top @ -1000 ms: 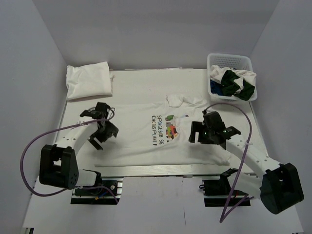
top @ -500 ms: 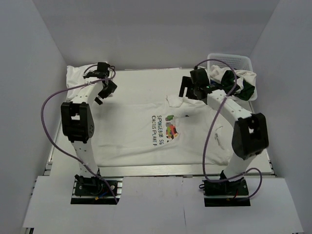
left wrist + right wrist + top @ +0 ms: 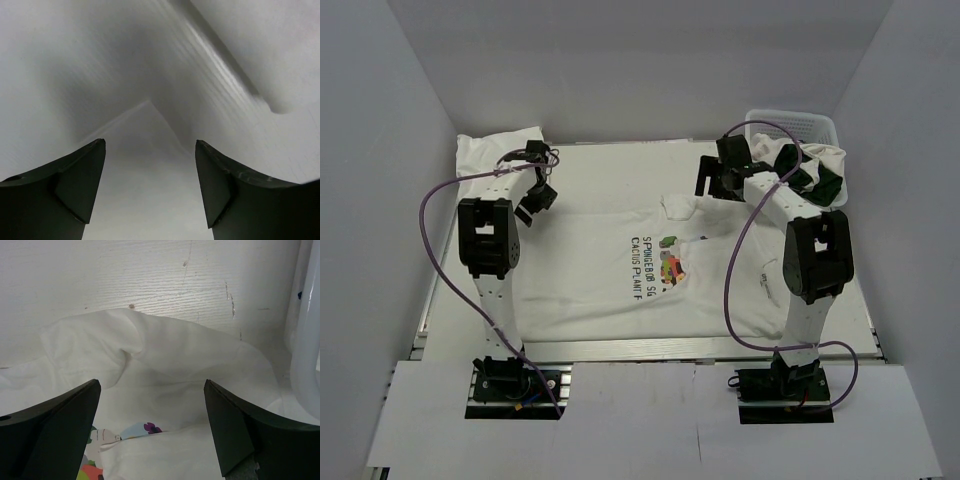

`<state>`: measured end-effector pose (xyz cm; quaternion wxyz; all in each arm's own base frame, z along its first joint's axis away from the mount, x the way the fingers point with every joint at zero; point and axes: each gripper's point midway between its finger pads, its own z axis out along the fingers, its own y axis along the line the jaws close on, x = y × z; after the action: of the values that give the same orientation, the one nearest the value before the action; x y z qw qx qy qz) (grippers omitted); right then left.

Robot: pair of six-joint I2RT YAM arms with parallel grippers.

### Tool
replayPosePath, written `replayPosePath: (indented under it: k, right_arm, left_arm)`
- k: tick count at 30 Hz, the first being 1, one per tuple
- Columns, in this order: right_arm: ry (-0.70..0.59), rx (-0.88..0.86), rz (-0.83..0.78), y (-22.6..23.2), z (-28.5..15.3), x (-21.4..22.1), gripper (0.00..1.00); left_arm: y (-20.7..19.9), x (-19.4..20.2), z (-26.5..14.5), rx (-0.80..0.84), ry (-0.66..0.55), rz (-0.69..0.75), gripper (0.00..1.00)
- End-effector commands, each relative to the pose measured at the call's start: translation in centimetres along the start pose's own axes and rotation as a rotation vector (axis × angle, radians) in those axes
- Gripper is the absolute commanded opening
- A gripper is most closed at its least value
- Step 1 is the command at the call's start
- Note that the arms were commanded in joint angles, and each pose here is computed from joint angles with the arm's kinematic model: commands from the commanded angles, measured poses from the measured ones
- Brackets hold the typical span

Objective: Fold and stack the t-shirts

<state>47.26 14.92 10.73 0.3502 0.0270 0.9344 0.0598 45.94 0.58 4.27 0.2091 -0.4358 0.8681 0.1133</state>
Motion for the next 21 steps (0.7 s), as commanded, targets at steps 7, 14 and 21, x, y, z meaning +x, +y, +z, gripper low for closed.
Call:
replayPosePath:
  k: [7, 14, 21]
  right_arm:
    - [0.001, -0.072, -0.041, 0.6, 0.3, 1.2, 0.9]
    - [0.009, -0.026, -0.036, -0.2, 2.0, 1.5, 0.9]
    - [0.007, -0.062, 0.013, 1.3, 4.7, 0.0, 0.88]
  left_arm:
    - [-0.5, -2.3, 1.7, -0.048, -0.039, -0.064, 0.72]
    - [-0.4, -1.8, 2.7, -0.028, 0.007, -0.069, 0.17]
    - [0.0, -1.0, 2.3, -0.005, 0.027, -0.054, 0.0]
